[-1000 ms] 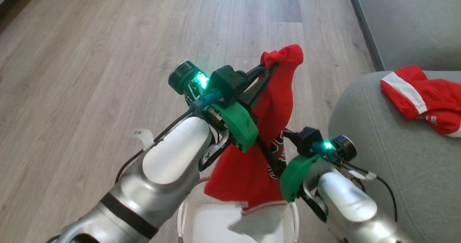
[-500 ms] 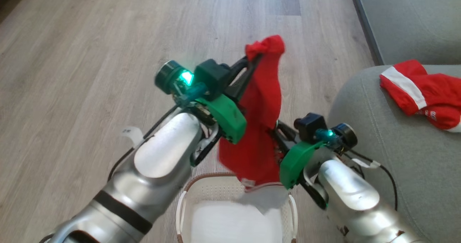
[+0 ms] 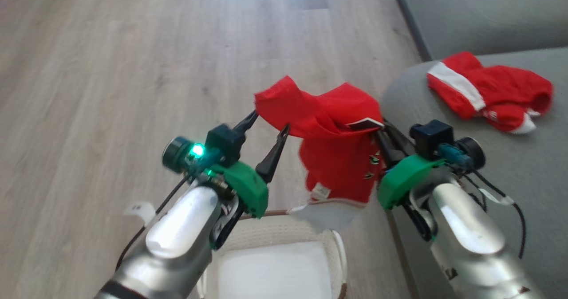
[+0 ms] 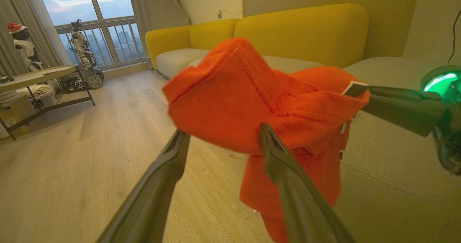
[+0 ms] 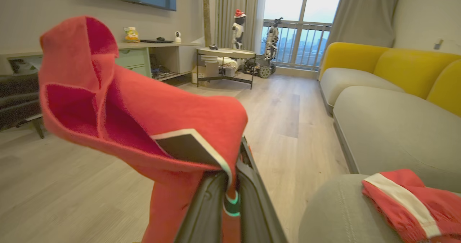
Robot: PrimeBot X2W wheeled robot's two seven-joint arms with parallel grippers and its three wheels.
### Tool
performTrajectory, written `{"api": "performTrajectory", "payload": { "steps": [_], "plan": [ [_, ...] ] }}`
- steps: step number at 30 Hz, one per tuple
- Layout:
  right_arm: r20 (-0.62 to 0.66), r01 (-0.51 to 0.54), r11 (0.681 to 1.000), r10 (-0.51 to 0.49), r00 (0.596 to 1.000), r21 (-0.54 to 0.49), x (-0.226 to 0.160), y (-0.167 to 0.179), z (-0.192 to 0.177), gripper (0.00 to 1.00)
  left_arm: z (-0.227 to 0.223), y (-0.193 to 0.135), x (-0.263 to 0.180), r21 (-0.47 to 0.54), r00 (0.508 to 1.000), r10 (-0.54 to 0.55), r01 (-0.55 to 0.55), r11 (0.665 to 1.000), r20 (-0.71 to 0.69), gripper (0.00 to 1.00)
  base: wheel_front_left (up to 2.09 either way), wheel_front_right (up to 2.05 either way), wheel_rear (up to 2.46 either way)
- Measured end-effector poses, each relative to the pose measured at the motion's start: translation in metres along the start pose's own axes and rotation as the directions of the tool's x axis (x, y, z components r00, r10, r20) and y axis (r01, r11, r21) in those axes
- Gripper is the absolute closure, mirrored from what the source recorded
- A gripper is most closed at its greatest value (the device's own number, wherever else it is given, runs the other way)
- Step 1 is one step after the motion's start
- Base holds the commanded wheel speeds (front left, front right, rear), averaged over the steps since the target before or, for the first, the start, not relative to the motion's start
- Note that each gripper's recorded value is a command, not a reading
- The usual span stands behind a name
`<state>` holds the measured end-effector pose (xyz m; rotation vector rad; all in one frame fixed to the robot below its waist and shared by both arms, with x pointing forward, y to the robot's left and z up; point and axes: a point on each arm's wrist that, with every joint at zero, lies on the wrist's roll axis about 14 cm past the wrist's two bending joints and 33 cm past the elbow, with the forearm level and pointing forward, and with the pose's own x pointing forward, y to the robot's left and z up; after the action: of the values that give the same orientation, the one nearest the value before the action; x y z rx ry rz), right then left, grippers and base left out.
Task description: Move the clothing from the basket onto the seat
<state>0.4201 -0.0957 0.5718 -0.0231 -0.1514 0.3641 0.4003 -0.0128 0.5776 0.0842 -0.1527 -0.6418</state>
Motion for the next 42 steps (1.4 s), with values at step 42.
{"api": "performTrajectory", "payload": {
  "steps": [42],
  "plan": [
    [0.026,0.454,0.871,-0.458,0.889,-0.189,-0.093,-0.195,0.037,1.0,-0.043,-0.13,0.037,-0.168,0.942,-0.337,0.33,0.929,-0.012,0.0,0.0,0.0,0.0]
  ]
}}
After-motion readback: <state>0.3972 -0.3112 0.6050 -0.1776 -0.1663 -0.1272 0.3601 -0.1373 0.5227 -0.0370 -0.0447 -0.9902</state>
